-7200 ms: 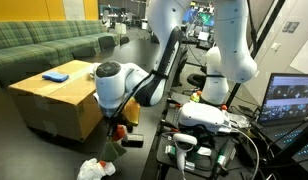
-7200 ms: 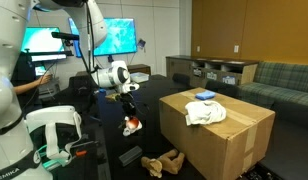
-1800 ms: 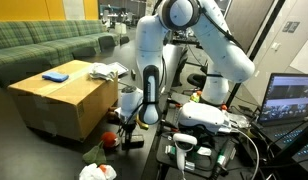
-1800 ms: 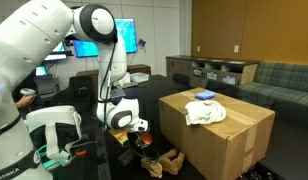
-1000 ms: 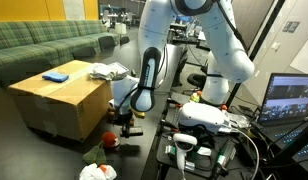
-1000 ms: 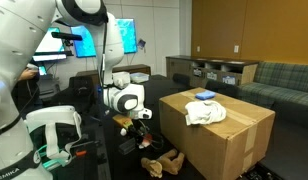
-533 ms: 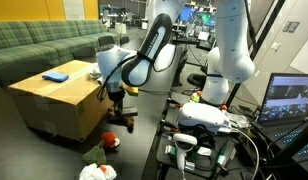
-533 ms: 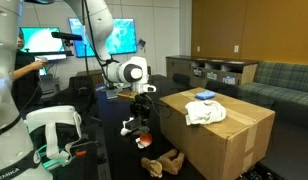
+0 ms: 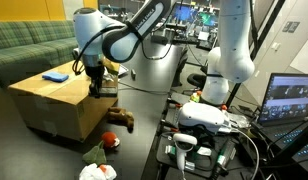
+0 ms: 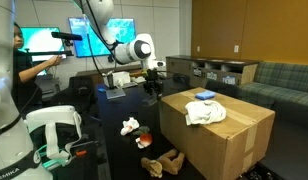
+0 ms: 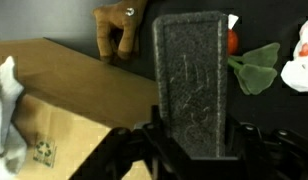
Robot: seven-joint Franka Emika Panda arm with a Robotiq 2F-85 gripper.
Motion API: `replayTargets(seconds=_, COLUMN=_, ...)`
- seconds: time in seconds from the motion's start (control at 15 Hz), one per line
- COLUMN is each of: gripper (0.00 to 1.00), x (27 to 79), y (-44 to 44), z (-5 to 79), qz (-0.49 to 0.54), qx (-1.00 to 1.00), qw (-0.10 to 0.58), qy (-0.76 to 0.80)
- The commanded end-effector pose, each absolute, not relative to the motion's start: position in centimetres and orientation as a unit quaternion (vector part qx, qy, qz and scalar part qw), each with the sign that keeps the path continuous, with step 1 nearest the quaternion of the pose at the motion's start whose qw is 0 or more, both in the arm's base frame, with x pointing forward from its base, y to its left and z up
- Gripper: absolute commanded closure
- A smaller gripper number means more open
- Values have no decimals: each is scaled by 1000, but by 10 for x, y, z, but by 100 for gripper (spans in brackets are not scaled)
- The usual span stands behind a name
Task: Put the objects on the table on the box and the objects on the box on the table
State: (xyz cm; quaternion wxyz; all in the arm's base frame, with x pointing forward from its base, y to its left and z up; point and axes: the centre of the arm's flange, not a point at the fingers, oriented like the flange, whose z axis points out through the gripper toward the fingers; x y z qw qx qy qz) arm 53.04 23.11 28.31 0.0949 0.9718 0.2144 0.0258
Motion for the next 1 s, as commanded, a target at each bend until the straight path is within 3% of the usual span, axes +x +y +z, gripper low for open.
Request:
replayTargets(seconds=0.0, gripper=67, x=584, y=252, z=305, qz=51, qx=973, qw=103, qy=200)
replayTargets(seconds=0.8, gripper=67, x=656, y=280, z=271, qz=105, qx=972, qw=127, qy=169)
replayTargets(seconds=0.87, gripper=61, x=658, y=279, z=269, qz=110, qx=972, qw=132, qy=163)
replayTargets(seconds=0.93, gripper=21, x=661, y=279, z=268, qz=115, qx=971, qw=136, qy=158)
